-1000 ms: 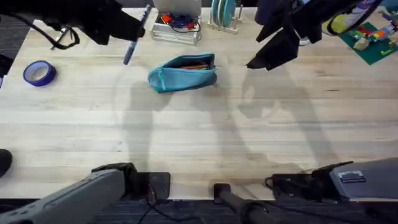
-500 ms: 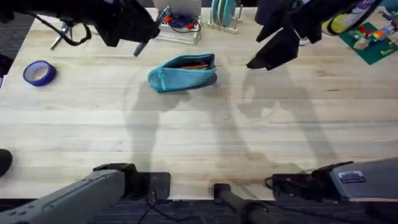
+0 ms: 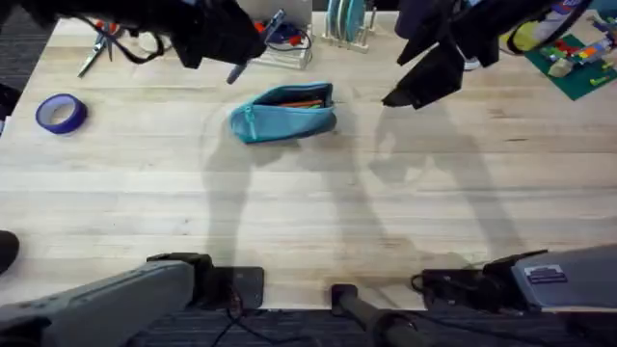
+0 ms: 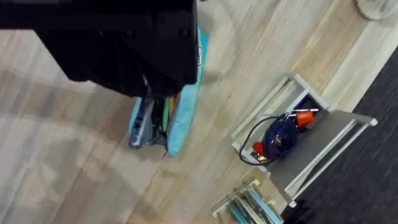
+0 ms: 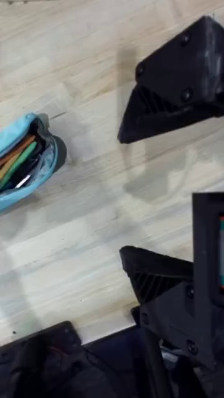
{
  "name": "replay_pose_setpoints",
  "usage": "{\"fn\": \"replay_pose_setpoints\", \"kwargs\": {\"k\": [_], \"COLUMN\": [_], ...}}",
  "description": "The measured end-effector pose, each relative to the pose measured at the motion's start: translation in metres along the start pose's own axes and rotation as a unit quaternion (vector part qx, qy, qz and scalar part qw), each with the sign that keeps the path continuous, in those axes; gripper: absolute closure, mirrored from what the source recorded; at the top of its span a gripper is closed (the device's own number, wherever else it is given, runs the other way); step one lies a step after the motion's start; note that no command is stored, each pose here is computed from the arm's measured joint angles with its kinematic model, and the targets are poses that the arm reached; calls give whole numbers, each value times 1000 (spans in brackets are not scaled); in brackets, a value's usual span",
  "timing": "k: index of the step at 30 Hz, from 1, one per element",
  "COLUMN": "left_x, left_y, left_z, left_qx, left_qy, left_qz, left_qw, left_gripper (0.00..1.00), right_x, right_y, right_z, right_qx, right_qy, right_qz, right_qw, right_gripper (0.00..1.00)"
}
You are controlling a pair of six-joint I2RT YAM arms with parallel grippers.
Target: Unzip the bag, pick up the pens from the table one at a time and place them inside, then zip the bag closed.
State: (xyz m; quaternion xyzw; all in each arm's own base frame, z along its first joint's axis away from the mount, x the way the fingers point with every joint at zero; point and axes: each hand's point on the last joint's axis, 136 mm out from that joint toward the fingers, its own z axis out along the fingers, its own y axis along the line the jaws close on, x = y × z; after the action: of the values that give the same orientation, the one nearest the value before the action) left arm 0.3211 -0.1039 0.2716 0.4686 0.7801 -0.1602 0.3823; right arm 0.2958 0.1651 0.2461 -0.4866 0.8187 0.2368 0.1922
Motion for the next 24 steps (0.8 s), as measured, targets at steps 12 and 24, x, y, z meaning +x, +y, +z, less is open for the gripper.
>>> {"fn": "replay_pose_setpoints", "kwargs": {"k": [12,24], "left_x": [-2,21], "left_y": [-11,3], "left_z": [37,81], "left_qx": [52,83], "left_qy": [10,35], "left_qz": [11,-8], "left_qw": [999,996], "left_gripper": [960,960], "right_x": [0,0], "right_y": [0,0], "right_z": [0,0], "right_qx": [0,0], "right_qy": [0,0], "right_qz": [0,0], "right_qw": [1000,1000], "right_gripper": [4,4]}}
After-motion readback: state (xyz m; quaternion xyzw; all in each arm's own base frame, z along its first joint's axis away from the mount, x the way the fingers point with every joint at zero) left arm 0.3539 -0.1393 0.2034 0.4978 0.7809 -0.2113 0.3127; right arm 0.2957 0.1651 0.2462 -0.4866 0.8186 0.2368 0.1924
